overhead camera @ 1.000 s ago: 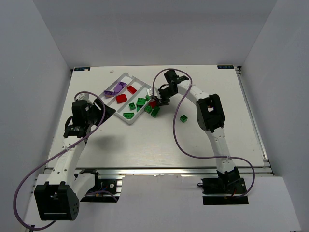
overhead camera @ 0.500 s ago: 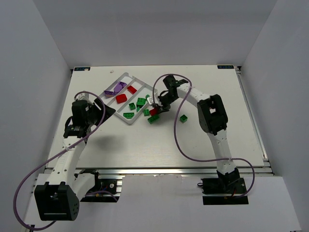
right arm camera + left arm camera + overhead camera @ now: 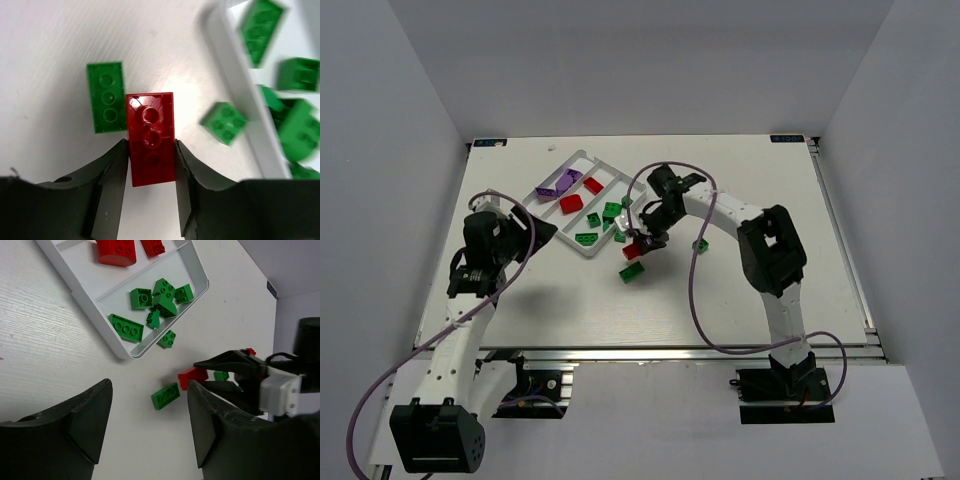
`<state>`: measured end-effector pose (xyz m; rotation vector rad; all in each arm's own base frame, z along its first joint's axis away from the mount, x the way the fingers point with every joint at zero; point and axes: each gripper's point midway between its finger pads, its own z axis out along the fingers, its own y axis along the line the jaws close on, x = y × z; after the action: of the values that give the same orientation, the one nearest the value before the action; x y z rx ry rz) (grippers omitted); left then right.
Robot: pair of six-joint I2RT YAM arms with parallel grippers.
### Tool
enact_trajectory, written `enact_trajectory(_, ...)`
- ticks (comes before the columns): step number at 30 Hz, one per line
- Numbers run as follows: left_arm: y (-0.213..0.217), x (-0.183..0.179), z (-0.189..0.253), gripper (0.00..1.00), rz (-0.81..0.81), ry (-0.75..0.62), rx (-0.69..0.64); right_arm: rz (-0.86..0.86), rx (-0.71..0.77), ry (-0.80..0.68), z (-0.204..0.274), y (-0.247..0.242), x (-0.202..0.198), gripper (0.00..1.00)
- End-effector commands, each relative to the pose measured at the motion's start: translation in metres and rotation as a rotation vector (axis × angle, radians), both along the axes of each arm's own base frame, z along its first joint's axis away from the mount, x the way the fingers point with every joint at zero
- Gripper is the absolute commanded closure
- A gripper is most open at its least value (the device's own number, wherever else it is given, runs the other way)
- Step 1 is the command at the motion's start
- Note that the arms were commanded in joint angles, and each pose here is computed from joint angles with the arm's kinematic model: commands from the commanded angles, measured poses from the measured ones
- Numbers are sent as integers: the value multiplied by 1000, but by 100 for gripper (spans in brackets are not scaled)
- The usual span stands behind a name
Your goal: Sort the legos into containers by color
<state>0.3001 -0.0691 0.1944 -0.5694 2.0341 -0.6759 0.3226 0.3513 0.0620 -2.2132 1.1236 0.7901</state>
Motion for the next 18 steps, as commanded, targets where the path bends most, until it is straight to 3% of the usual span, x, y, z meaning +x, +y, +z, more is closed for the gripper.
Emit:
enact_trajectory(1, 5, -7, 3, 29, 20, -17, 22, -109, 148, -11, 78, 15, 5, 100)
enact_trajectory(3, 9, -7, 8, 29, 37, -30, 41, -158, 234, -15, 105, 32, 16, 100)
enact_trajectory(4, 10, -7, 13, 29, 42, -38, 47, -253, 244, 74, 114, 39, 16, 100)
enact_trajectory(6, 16, -8, 20, 29, 67, -55, 70, -351, 351, 75, 139, 61, 37, 100)
enact_trajectory(7, 18, -9, 21, 29, 75, -52, 77, -445, 366, 195, 143, 68, 39, 100)
enact_trajectory(11, 24, -14, 33, 29, 97, -76, 104, -706, 515, 278, 163, 100, 79, 100)
enact_trajectory(15, 25, -20, 36, 29, 104, -82, 107, -970, 602, 250, 168, 126, 129, 100)
enact_trajectory(18, 25, -24, 35, 29, 107, -82, 98, -1029, 685, 223, 173, 142, 158, 100)
